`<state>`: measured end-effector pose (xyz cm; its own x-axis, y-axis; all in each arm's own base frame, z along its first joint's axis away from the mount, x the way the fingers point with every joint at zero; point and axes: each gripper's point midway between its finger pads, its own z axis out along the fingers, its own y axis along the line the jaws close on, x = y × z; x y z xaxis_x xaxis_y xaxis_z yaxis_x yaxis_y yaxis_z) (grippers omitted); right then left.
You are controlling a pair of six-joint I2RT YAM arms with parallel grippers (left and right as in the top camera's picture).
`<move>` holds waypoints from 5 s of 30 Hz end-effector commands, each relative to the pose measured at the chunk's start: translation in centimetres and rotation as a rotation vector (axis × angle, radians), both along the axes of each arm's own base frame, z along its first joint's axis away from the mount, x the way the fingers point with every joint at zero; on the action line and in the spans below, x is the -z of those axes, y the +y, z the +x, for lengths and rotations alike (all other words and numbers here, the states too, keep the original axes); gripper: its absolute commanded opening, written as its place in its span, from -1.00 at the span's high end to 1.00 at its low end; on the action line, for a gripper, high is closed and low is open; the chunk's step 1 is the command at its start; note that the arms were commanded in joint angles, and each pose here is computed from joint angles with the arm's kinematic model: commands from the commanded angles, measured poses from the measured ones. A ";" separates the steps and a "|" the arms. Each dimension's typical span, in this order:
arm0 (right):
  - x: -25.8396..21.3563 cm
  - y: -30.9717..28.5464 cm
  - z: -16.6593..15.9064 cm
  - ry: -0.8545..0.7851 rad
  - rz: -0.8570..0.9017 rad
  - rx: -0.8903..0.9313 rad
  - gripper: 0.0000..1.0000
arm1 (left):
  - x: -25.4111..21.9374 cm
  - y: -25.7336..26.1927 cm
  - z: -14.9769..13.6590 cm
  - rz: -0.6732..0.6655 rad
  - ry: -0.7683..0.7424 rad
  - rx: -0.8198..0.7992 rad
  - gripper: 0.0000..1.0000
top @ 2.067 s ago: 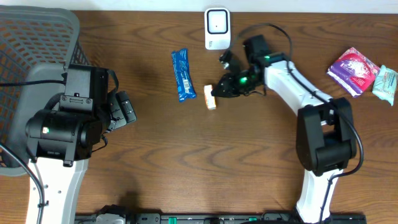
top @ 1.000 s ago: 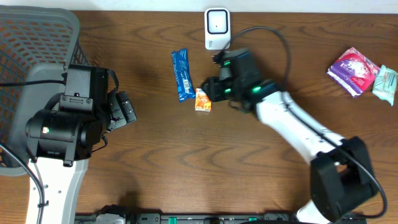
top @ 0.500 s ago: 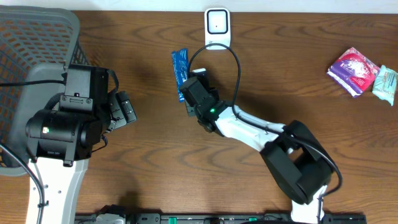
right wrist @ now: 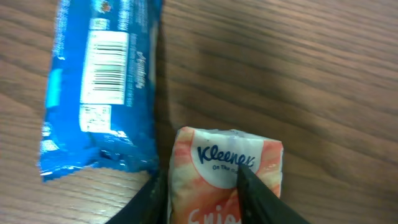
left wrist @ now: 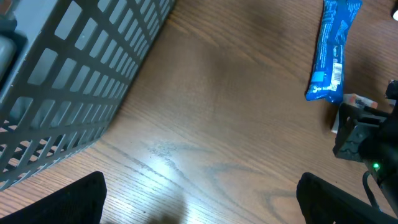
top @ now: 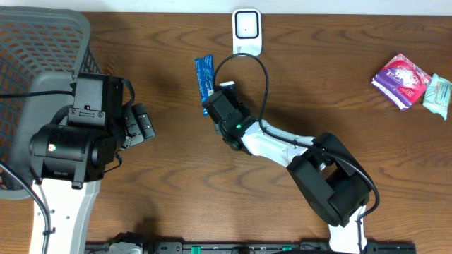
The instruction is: Scan the item barcode
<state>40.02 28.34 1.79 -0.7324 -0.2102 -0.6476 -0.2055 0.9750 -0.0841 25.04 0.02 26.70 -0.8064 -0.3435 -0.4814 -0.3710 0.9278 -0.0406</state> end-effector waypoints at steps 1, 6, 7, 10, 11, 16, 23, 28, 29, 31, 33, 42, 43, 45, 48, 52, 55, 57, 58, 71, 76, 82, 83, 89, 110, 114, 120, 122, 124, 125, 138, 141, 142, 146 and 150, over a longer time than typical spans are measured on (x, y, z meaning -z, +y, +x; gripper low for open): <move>0.1 -1.7 0.5 -0.015 -0.047 0.062 0.29 | -0.3 0.3 0.0 0.012 -0.004 -0.005 -0.96; -0.5 -3.3 0.5 -0.046 -0.139 0.109 0.28 | -0.3 0.3 0.0 0.012 -0.004 -0.005 -0.96; -0.4 -3.4 0.4 -0.041 -0.145 0.109 0.28 | -0.3 0.3 0.0 0.012 -0.004 -0.005 -0.96; -0.5 -3.0 0.3 -0.042 -0.144 0.100 0.28 | -0.3 0.3 0.0 0.012 -0.004 -0.005 -0.96; -0.7 -2.8 0.3 -0.046 -0.146 0.095 0.28 | -0.3 0.3 0.0 0.012 -0.004 -0.005 -0.96; -1.8 -2.1 0.2 -0.070 -0.172 0.093 0.28 | -0.3 0.3 0.0 0.012 -0.004 -0.005 -0.96; -3.3 -1.4 -0.1 -0.101 -0.225 0.092 0.26 | -0.3 0.3 0.0 0.012 -0.004 -0.005 -0.96; -2.7 -1.9 -0.2 -0.066 -0.225 0.089 0.28 | -0.3 0.3 0.0 0.012 -0.004 -0.005 -0.96; -2.4 -1.9 -0.2 -0.052 -0.214 0.083 0.30 | -0.3 0.3 0.0 0.012 -0.004 -0.005 -0.96; -1.8 -1.8 -0.3 -0.014 -0.180 0.070 0.33 | -0.3 0.3 0.0 0.012 -0.004 -0.005 -0.96; -1.2 -2.1 -0.4 0.016 -0.153 0.082 0.35 | -0.3 0.3 0.0 0.012 -0.004 -0.005 -0.96; 1.1 -2.7 -0.9 0.074 -0.144 0.102 0.39 | -0.3 0.3 0.0 0.012 -0.004 -0.005 -0.96; 1.5 -2.8 -1.0 0.079 -0.150 0.102 0.39 | -0.3 0.3 0.0 0.012 -0.004 -0.005 -0.96; 2.5 -2.9 -1.1 0.092 -0.163 0.101 0.39 | -0.3 0.3 0.0 0.012 -0.004 -0.005 -0.96; 3.5 -3.3 -1.1 0.105 -0.177 0.107 0.46 | -0.3 0.3 0.0 0.012 -0.004 -0.005 -0.96; 2.7 -3.4 -0.8 0.105 -0.173 0.114 0.97 | -0.3 0.3 0.0 0.012 -0.004 -0.005 -0.96; 1.3 -2.9 -0.9 0.131 -0.130 0.111 0.98 | -0.3 0.3 0.0 0.012 -0.004 -0.005 -0.96; 0.2 -2.1 -0.9 0.168 -0.066 0.088 0.98 | -0.3 0.3 0.0 0.012 -0.004 -0.005 -0.96; -0.4 -1.6 -0.9 0.190 -0.024 0.073 0.98 | -0.3 0.3 0.0 0.012 -0.004 -0.005 -0.96; -7.2 -1.8 -2.1 0.617 0.770 -0.273 0.98 | -0.3 0.3 0.0 0.012 -0.004 -0.005 -0.96; -5.4 -4.8 -3.2 0.678 0.936 -0.274 0.98 | -0.3 0.3 0.0 0.012 -0.004 -0.005 -0.96; -2.3 -8.7 -3.6 0.710 1.163 -0.104 0.98 | -0.3 0.3 0.0 0.012 -0.004 -0.005 -0.96; -1.8 -9.5 -3.7 0.712 1.180 -0.064 0.98 | -0.3 0.3 0.0 0.012 -0.004 -0.005 -0.95; 1.5 -15.1 -3.9 0.669 1.147 0.144 0.86 | -0.3 0.3 0.0 0.012 -0.004 -0.005 -0.96; 0.1 -14.2 -4.4 0.567 0.855 0.165 0.05 | -0.3 0.3 0.0 0.012 -0.004 -0.005 -0.96; 2.0 -15.4 -4.6 0.554 0.708 0.256 -0.03 | -0.3 0.3 0.0 0.012 -0.004 -0.005 -0.96; 2.8 -14.9 -4.8 0.540 0.643 0.256 -0.04 | -0.3 0.3 0.0 0.012 -0.004 -0.005 -0.96; 2.9 -14.7 -4.6 0.531 0.632 0.251 -0.04 | -0.3 0.3 0.0 0.012 -0.004 -0.005 -0.96; 2.9 -14.3 -4.6 0.528 0.637 0.244 -0.02 | -0.3 0.3 0.0 0.012 -0.004 -0.005 -0.96; 2.9 -14.1 -4.6 0.529 0.639 0.243 0.04 | -0.3 0.3 0.0 0.012 -0.004 -0.005 -0.96; 2.8 -12.4 -5.1 0.541 0.639 0.196 0.98 | -0.3 0.3 0.0 0.012 -0.004 -0.005 -0.96; 0.6 -9.9 -5.4 0.576 0.798 0.060 0.98 | -0.3 0.3 0.0 0.012 -0.004 -0.005 -0.96; -0.5 -9.1 -5.4 0.575 0.863 -0.003 0.98 | -0.3 0.3 0.0 0.012 -0.004 -0.005 -0.96; -6.8 -7.4 -5.5 0.554 1.157 -0.310 0.98 | -0.3 0.3 0.0 0.012 -0.004 -0.005 -0.95; -10.6 -7.6 -6.9 0.545 1.298 -0.533 0.98 | -0.3 0.3 0.0 0.012 -0.004 -0.005 -0.96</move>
